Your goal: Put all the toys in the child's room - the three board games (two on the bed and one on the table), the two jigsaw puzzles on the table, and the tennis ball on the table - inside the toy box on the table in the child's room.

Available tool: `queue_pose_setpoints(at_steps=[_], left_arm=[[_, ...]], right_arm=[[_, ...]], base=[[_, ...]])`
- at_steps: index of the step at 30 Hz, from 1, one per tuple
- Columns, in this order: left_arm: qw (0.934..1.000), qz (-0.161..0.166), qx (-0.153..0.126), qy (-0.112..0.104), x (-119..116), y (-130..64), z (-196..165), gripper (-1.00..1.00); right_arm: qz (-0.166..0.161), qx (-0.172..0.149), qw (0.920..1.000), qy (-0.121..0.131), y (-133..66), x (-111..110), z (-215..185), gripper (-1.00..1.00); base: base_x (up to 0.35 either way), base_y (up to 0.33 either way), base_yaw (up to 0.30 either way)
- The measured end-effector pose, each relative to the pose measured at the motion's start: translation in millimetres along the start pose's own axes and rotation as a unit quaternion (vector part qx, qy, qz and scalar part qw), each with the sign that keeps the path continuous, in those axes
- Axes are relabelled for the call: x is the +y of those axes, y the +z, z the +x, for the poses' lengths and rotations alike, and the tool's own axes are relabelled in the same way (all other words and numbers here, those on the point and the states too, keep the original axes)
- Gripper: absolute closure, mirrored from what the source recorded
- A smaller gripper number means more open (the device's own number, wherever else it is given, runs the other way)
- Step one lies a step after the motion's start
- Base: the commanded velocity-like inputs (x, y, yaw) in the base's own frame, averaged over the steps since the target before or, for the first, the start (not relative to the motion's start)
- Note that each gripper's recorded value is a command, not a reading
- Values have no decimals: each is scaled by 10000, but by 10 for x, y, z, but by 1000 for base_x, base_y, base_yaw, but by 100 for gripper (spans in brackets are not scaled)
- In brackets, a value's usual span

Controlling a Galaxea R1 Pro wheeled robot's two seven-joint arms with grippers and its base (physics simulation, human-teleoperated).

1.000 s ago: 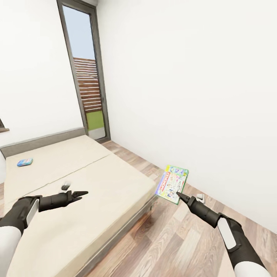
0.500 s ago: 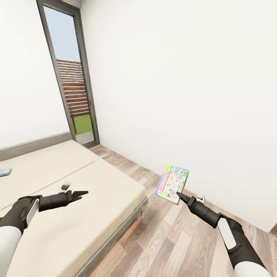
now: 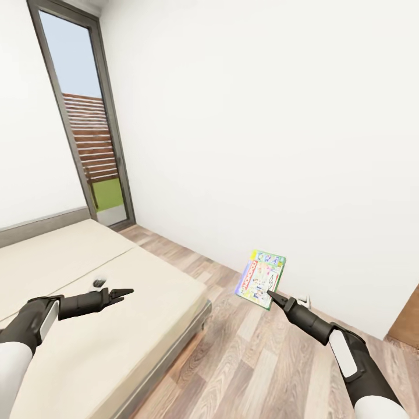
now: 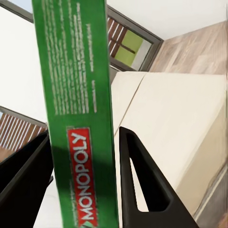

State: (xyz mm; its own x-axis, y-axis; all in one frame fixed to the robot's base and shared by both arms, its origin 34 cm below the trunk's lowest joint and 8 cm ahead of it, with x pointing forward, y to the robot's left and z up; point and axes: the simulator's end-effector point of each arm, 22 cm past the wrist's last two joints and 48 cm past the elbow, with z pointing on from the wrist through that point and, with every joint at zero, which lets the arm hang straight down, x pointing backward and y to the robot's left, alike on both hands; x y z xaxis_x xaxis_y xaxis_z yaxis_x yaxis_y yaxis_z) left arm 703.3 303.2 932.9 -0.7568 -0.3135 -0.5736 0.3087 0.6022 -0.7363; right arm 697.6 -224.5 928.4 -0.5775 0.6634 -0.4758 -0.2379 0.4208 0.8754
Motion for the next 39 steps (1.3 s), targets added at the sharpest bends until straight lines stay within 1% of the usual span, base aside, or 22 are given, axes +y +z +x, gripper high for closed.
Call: queue_pose_setpoints(at_steps=[8, 17, 31, 39], left_arm=[[10000, 9, -26, 46, -44, -26, -30, -100], [9999, 32, -66, 85, -95, -56, -61, -100], [9998, 64, -117, 159, -180, -100, -112, -100], [9997, 77, -149, 200, -225, -127, -143, -100]], right_arm=[[-24, -36, 10000, -25, -15, 42, -33, 100], [-37, -252, 9997, 23, -96, 56, -165, 100], [-88, -318, 9995, -9, -126, 136, -220, 100], [-111, -470, 9988, 12, -188, 161, -319, 100]], base=[[0, 0, -192], [0, 0, -193], [-2, 0, -196], [-54, 34, -199]])
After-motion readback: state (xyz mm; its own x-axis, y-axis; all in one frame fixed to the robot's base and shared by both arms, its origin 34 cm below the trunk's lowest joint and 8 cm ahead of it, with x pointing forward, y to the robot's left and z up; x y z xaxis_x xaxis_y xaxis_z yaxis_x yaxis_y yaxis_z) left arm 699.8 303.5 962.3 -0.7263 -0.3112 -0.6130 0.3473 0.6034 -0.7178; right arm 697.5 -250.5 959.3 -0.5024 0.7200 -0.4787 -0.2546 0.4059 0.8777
